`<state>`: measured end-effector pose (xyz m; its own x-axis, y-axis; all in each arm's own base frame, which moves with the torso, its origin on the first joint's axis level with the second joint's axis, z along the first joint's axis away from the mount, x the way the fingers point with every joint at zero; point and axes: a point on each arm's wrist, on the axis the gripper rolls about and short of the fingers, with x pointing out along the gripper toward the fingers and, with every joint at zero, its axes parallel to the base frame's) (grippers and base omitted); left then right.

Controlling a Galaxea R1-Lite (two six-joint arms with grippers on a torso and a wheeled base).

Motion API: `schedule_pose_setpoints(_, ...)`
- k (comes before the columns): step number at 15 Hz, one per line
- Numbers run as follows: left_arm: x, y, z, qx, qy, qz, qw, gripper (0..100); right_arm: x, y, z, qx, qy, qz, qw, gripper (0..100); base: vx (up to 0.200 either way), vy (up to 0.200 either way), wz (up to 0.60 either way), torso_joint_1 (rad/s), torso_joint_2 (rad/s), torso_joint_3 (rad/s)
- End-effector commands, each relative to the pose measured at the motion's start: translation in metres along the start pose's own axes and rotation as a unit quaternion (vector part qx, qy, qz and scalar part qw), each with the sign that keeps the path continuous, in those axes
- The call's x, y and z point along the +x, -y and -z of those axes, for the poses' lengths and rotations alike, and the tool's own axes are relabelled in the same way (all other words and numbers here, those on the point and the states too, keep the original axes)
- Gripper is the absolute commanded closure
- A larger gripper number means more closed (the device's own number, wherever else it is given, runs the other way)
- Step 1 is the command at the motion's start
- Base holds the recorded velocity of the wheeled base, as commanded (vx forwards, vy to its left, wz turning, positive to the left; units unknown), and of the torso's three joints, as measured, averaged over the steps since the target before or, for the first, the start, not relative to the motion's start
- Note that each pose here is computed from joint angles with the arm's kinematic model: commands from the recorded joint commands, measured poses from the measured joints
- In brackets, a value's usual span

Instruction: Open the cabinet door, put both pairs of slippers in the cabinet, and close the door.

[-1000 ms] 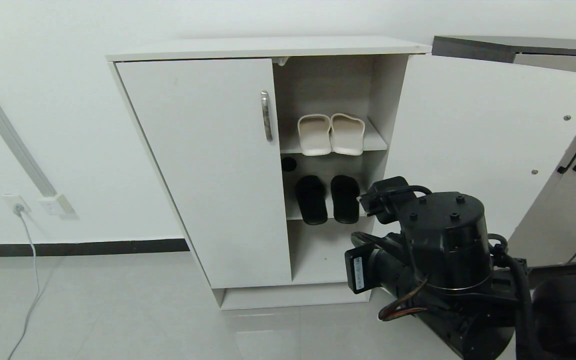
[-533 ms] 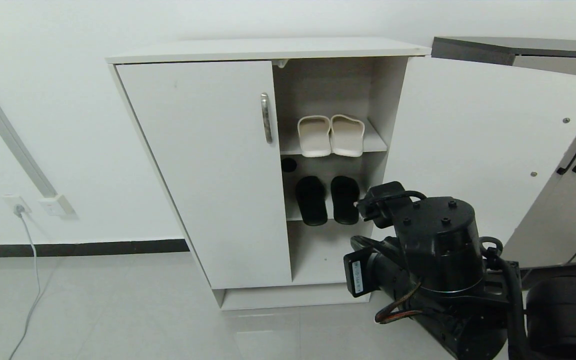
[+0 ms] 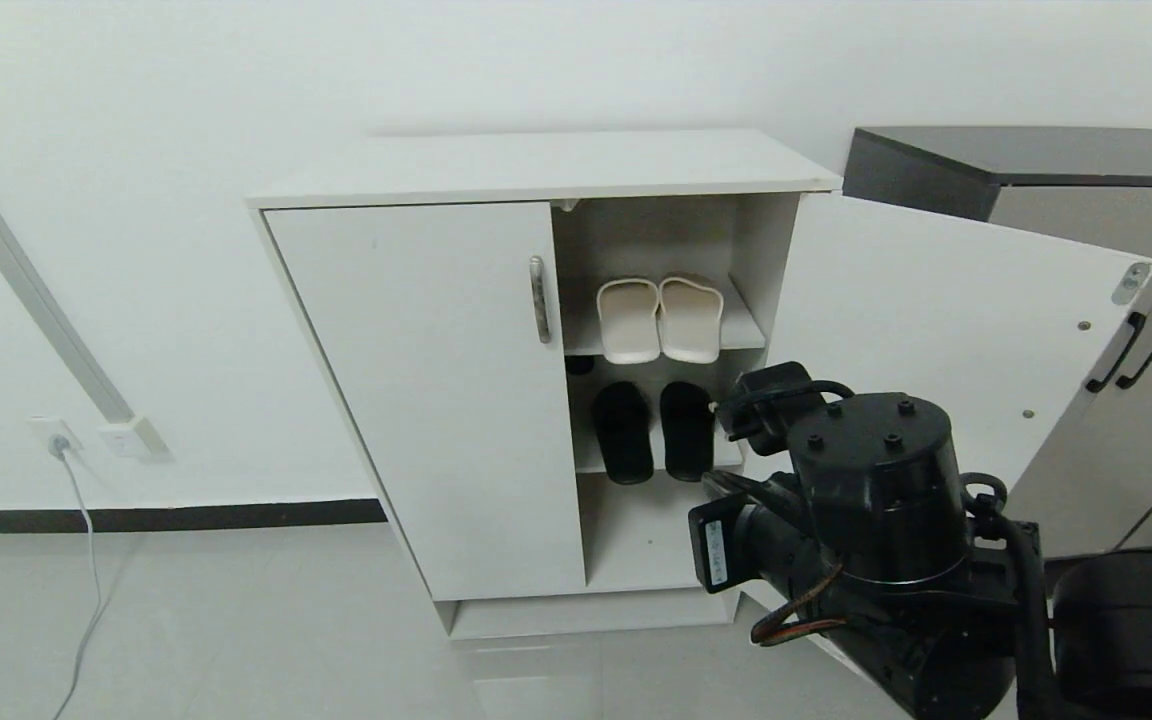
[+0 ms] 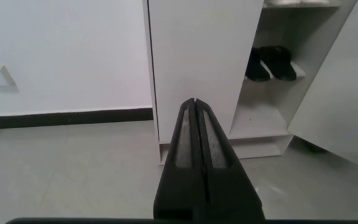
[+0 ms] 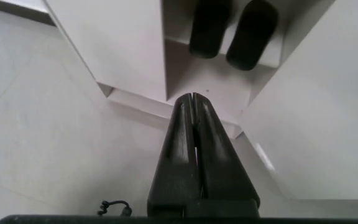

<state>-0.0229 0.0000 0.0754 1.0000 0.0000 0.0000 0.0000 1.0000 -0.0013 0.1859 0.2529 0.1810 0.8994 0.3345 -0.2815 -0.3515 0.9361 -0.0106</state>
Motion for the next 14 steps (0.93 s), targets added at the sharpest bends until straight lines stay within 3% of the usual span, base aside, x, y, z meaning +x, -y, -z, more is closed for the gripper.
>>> schedule_pose_setpoints(1, 0.0001, 0.0000, 0.0001, 0.000, -0.001, 0.000, 1.0000, 100, -0.0001, -0.0004, 0.0007, -0.001, -0.001, -0.001, 1.000, 100, 0.000, 0.000, 0.00, 0.115, -0.46, -0.354)
schedule_pose_setpoints(14, 0.0002, 0.0000, 0.0000, 0.000, -0.002, 0.000, 1.0000, 100, -0.0001, -0.0004, 0.0007, -0.001, -0.001, 0.000, 1.000, 100, 0.000, 0.000, 0.00, 0.160, -0.49, -0.324)
